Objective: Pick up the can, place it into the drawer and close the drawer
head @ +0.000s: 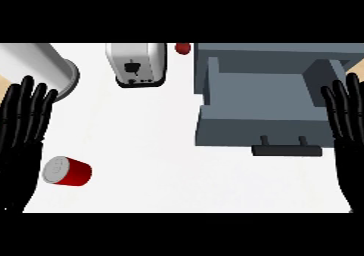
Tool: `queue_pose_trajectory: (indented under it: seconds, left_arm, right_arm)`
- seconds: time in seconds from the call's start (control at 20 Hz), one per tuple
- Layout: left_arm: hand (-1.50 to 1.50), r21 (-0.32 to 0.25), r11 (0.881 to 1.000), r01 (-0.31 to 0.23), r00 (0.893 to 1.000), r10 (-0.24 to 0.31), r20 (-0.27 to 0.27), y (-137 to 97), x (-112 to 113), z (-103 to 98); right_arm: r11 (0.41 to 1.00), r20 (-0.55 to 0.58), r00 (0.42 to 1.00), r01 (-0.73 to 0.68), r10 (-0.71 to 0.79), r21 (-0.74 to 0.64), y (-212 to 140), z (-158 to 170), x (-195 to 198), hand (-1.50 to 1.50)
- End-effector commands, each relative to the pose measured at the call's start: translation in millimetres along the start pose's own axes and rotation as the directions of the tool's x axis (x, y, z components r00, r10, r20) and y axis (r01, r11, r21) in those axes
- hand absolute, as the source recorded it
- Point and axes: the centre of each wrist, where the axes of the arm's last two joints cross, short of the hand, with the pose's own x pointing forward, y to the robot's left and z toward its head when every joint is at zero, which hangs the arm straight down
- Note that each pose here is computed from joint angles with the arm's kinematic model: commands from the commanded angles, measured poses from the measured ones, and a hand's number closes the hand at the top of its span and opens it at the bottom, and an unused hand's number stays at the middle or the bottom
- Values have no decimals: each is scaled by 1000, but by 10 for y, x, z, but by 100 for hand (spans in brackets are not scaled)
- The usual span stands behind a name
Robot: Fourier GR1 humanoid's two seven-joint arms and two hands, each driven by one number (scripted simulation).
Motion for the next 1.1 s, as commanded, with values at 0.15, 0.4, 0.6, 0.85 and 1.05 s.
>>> queue_pose_trajectory:
  seconds: [0.15, 0.4, 0.6, 0.85, 1.05]
  left_arm:
    - [-150, -331, 917, -221, 970, 241, 20, 106, 62, 285]
    - [-150, -383, 906, -181, 949, 59, -309, 549, -42, 547]
    - [-150, -389, 896, -216, 941, 84, -329, 873, 106, 759]
    - [-150, -384, 898, -216, 936, 79, -342, 1002, 201, 804]
    - [-150, -354, 906, -232, 929, 99, -356, 1182, 226, 703]
  right_arm:
    - [999, 6, 1000, -25, 26, -46, -2, -44, -79, -150]
    - [992, -332, 943, -56, 16, -111, -195, 324, -223, -150]
    - [990, -339, 940, -74, 29, -120, -189, 449, -156, -150]
    - [991, -341, 939, -72, 29, -114, -266, 446, 23, -150]
    - [990, -351, 936, -66, 17, -129, -458, 547, -292, -150]
